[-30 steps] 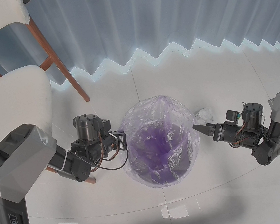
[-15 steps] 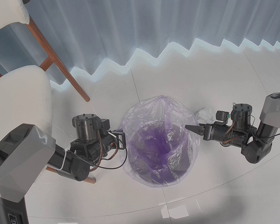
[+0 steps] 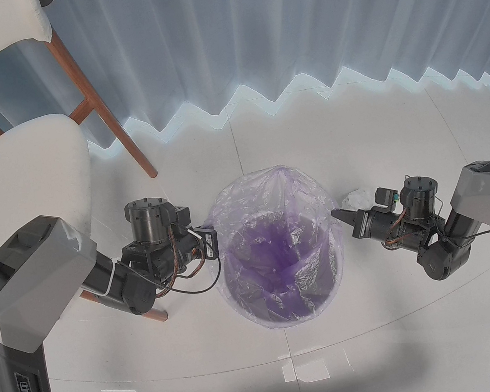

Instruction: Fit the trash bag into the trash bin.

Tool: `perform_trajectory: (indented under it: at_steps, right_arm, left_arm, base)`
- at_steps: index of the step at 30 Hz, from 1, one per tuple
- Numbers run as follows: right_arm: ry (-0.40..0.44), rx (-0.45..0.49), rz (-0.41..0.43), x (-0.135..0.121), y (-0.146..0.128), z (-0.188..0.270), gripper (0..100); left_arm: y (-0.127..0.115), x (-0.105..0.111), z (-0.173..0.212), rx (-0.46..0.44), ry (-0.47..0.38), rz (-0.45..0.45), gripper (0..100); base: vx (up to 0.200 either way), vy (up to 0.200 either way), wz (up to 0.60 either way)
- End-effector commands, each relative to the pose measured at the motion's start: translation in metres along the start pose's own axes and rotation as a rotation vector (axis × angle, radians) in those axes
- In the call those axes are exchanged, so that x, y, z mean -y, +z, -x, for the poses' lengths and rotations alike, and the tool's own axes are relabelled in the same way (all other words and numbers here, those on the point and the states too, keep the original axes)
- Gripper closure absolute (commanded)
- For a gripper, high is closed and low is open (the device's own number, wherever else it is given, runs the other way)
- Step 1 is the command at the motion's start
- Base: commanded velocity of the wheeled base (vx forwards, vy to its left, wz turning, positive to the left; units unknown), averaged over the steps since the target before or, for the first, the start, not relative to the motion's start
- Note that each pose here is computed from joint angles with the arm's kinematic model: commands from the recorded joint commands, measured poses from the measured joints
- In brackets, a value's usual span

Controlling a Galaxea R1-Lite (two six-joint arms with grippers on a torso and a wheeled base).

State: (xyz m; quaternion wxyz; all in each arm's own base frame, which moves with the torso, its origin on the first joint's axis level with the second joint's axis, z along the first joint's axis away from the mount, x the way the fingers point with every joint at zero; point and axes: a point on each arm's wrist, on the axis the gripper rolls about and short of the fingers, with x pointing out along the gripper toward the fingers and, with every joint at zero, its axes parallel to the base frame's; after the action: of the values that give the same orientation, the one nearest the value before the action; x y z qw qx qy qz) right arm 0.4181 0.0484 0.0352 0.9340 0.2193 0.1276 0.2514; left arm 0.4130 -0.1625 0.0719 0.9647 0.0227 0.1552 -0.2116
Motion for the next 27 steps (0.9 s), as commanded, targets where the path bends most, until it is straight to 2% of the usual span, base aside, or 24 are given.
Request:
perform_trajectory:
  at_steps: [1, 4, 8, 15, 27]
  right_arm:
    - [-0.011, 0.011, -0.018, 0.008, 0.003, -0.009, 100]
    - [-0.025, 0.006, -0.035, 0.013, 0.006, -0.014, 100]
    - [-0.045, 0.009, -0.039, 0.021, 0.008, -0.018, 100]
    - [-0.066, -0.02, -0.051, 0.03, -0.005, -0.019, 100]
    - [-0.093, -0.061, -0.068, 0.04, -0.025, -0.021, 100]
  left_arm:
    - [0.003, -0.006, -0.005, 0.013, 0.01, 0.004, 100]
    - [0.002, -0.012, -0.008, 0.003, 0.018, 0.009, 100]
    - [-0.012, -0.019, -0.014, -0.04, 0.03, 0.019, 100]
    - [-0.031, -0.026, -0.022, -0.084, 0.043, 0.027, 100]
    - [-0.055, -0.025, -0.03, -0.133, 0.042, 0.042, 100]
  base:
    - [0.0, 0.0, 0.0]
    - [0.0, 0.0, 0.0]
    - [0.0, 0.0, 0.0]
    - [0.0, 0.0, 0.0]
    - [0.0, 0.0, 0.0]
